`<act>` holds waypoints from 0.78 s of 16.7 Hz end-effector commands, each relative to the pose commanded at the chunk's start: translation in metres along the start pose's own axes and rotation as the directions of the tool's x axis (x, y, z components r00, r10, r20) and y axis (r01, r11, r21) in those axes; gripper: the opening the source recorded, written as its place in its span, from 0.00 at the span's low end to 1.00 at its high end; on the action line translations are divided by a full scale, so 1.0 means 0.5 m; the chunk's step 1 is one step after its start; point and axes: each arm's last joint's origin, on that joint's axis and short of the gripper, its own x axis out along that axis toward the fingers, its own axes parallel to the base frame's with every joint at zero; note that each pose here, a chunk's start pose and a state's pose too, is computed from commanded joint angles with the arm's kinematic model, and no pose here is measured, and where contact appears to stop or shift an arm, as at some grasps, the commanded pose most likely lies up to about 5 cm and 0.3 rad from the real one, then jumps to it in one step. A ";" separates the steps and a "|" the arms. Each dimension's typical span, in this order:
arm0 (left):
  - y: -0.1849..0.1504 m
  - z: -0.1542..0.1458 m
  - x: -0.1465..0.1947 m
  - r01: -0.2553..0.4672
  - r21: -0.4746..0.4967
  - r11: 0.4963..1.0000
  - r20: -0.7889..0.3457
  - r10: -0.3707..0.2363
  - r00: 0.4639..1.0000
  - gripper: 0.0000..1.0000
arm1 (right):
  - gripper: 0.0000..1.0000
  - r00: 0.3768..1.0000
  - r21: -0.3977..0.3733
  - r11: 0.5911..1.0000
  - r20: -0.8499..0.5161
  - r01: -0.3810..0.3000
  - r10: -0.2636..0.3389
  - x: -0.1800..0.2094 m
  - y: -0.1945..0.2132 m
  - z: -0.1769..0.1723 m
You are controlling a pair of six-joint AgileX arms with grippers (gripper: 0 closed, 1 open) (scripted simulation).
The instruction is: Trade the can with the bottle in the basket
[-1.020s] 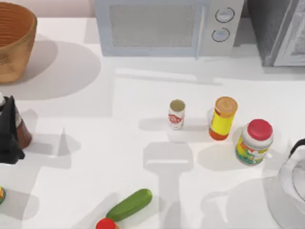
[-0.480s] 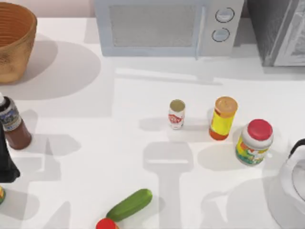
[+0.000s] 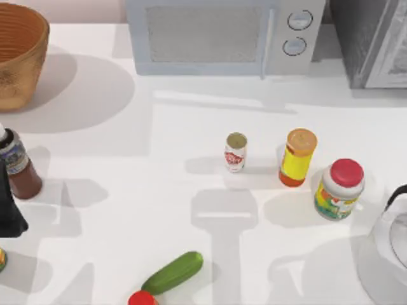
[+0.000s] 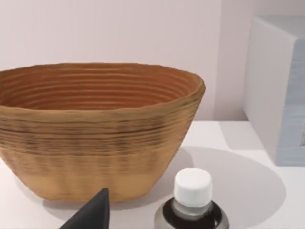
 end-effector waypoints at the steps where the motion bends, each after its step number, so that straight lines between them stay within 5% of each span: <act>1: 0.000 0.000 0.007 0.001 0.001 1.000 -0.008 -0.001 1.000 1.00 | 1.00 1.000 0.000 1.000 0.000 0.000 0.000 0.000 0.000 0.000; 13: 0.014 -0.070 0.125 0.011 0.001 1.000 -0.219 -0.010 0.976 1.00 | 1.00 1.000 0.000 1.000 0.000 0.000 0.000 0.000 0.000 0.000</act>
